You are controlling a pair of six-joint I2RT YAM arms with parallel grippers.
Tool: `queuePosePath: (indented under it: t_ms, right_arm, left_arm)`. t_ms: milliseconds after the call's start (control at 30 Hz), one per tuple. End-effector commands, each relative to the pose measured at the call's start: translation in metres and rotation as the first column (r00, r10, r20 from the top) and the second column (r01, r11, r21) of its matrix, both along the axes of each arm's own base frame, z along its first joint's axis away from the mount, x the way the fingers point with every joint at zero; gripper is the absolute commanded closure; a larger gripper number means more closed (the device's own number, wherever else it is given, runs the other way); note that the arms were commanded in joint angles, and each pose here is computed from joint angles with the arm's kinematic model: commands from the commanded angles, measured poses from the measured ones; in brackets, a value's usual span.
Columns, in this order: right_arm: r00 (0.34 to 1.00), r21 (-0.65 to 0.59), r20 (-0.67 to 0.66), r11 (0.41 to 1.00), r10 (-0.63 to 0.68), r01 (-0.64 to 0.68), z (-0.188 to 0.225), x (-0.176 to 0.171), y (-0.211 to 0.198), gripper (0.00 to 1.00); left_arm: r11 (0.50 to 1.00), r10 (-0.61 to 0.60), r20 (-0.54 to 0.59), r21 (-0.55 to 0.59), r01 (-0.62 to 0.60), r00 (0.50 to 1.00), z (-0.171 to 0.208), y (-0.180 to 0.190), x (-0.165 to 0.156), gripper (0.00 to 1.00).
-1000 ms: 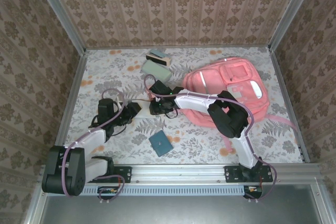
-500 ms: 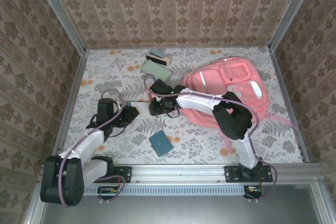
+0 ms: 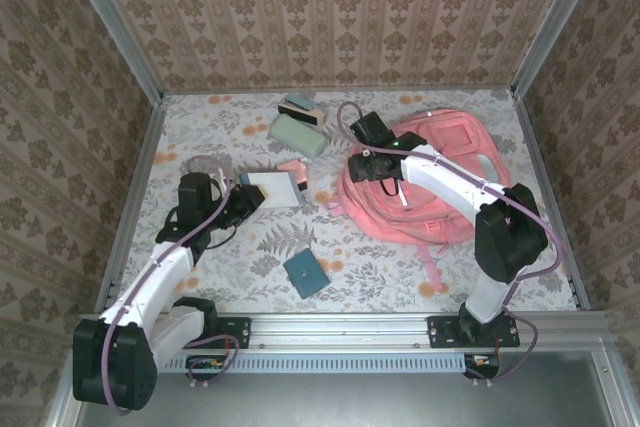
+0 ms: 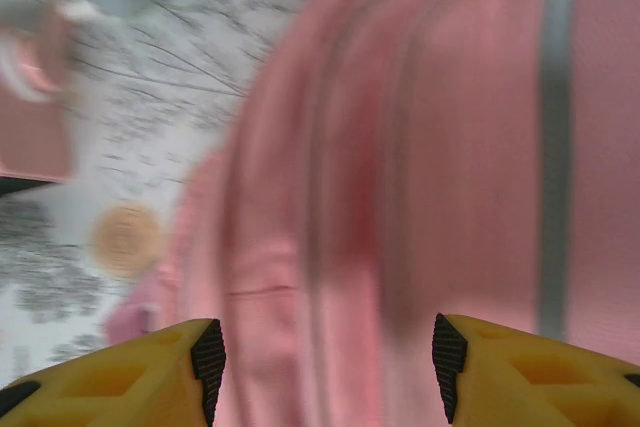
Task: Pack the student bag
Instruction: Open the student bag at the center of the table.
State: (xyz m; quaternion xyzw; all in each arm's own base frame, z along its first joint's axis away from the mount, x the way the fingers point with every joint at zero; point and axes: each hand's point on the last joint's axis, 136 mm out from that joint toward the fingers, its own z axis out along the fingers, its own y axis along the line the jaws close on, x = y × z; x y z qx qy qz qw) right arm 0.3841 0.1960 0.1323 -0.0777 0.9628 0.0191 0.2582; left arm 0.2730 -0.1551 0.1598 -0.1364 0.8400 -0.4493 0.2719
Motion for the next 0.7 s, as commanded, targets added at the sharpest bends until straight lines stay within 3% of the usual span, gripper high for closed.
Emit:
queuePosePath:
  t_ms: [0,233,367,500,567,667]
  right_arm:
    - [0.998,-0.136,-0.069,0.991,0.008,-0.017,-0.026,-0.01,-0.02,0.39]
    - [0.992,-0.176,-0.124,0.984,-0.003,-0.019,-0.055,-0.012,-0.026,0.44]
    - [0.991,-0.195,-0.132,0.981,-0.01,-0.016,-0.062,-0.011,-0.031,0.56]
    - [0.995,-0.194,-0.1,0.981,-0.009,-0.011,-0.048,-0.007,-0.035,0.89]
    - [0.998,-0.177,-0.069,0.984,0.001,-0.013,-0.033,-0.004,-0.034,0.99]
    - [1.0,-0.14,-0.012,0.99,0.011,-0.013,-0.002,0.0,-0.03,1.0]
  left_arm:
    - [1.0,-0.002,0.043,-0.005,0.002,0.999,0.02,-0.003,0.002,1.0]
    - [1.0,-0.002,0.054,-0.007,0.002,0.999,0.026,-0.003,0.001,1.0]
    - [1.0,-0.003,0.059,-0.014,0.004,0.998,0.029,-0.004,0.0,1.0]
    - [0.999,-0.001,0.075,-0.04,0.004,0.997,0.035,-0.01,0.002,1.0]
    - [0.999,-0.003,0.083,-0.047,0.007,0.997,0.038,-0.016,0.003,1.0]
    - [0.998,-0.008,0.097,-0.062,0.014,0.995,0.044,-0.026,0.007,1.0]
